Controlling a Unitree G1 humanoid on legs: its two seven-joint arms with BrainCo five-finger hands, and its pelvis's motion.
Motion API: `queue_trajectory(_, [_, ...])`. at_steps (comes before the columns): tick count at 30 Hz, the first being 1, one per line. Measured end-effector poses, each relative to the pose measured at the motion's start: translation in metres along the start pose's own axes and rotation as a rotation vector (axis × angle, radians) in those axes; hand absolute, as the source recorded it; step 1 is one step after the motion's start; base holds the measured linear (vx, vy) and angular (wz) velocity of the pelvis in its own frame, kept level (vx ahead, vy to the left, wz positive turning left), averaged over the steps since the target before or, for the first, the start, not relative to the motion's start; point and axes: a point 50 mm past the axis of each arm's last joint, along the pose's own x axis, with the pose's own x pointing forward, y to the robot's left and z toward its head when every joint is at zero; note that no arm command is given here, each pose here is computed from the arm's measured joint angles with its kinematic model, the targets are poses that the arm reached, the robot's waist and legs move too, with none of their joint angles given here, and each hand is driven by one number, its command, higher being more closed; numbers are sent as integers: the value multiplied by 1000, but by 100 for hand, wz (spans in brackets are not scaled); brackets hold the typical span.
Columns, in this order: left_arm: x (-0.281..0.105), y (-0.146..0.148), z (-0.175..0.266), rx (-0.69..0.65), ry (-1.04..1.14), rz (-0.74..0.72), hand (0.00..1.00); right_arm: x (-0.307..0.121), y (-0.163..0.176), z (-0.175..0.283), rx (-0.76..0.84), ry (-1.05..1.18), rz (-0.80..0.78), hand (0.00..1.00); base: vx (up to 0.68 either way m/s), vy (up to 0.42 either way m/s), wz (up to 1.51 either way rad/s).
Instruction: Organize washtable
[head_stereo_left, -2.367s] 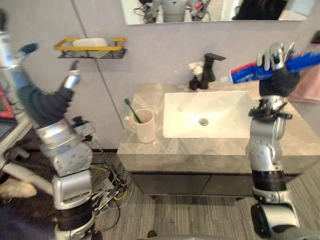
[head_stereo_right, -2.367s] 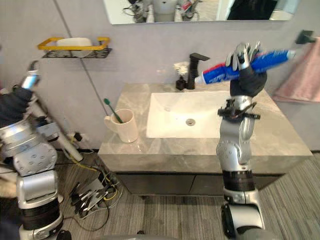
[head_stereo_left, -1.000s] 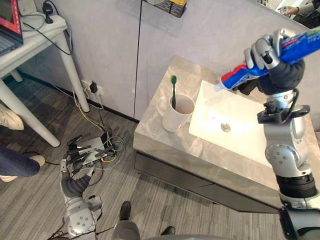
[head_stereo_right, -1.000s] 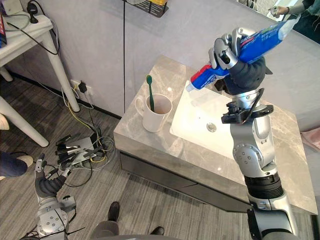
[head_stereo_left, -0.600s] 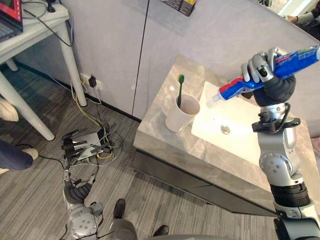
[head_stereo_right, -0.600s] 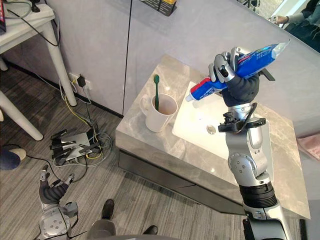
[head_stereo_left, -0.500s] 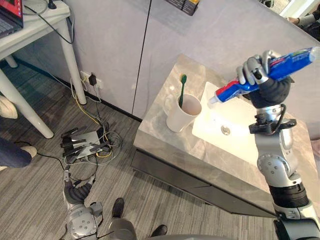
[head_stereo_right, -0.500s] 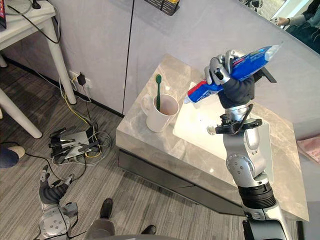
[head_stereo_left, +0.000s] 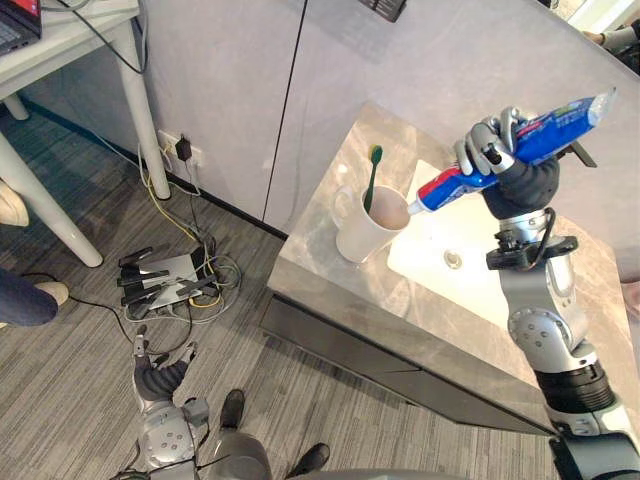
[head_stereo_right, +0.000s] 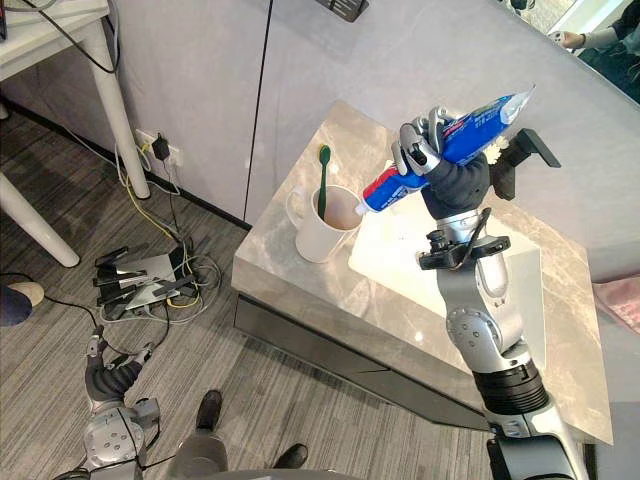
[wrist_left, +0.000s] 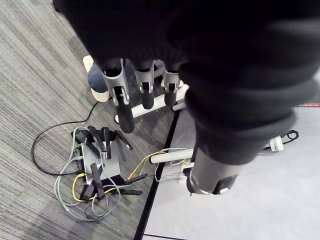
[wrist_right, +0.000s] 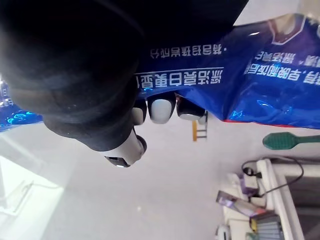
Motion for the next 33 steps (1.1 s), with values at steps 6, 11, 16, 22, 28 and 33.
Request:
queue_trajectory(6, [2,-4,4,1,-17,-19,0,0,2,-2,-26,10,13,100,0,0,0])
queue_trajectory(11, [4,-9,9,-10,-39,-34,0,5,-1,-12,-27,47,4,100,0,0,0])
queue_trajectory(16, [5,-6,9,-1,-45,-28,0,14,-2,-9,-33,26,-2,100,0,0,0])
queue_trajectory(22, [6,-5,10,2,-48,-23,0,18,-4,-9,-39,24,-7,100,18,9,0])
queue_trajectory(28, [6,-4,10,1,-48,-5,0,21,-2,-11,-35,28,7,100,0,0,0])
queue_trajectory(33, [6,-4,10,1,-48,-5,0,24,2,-11,-32,26,24,100,0,0,0])
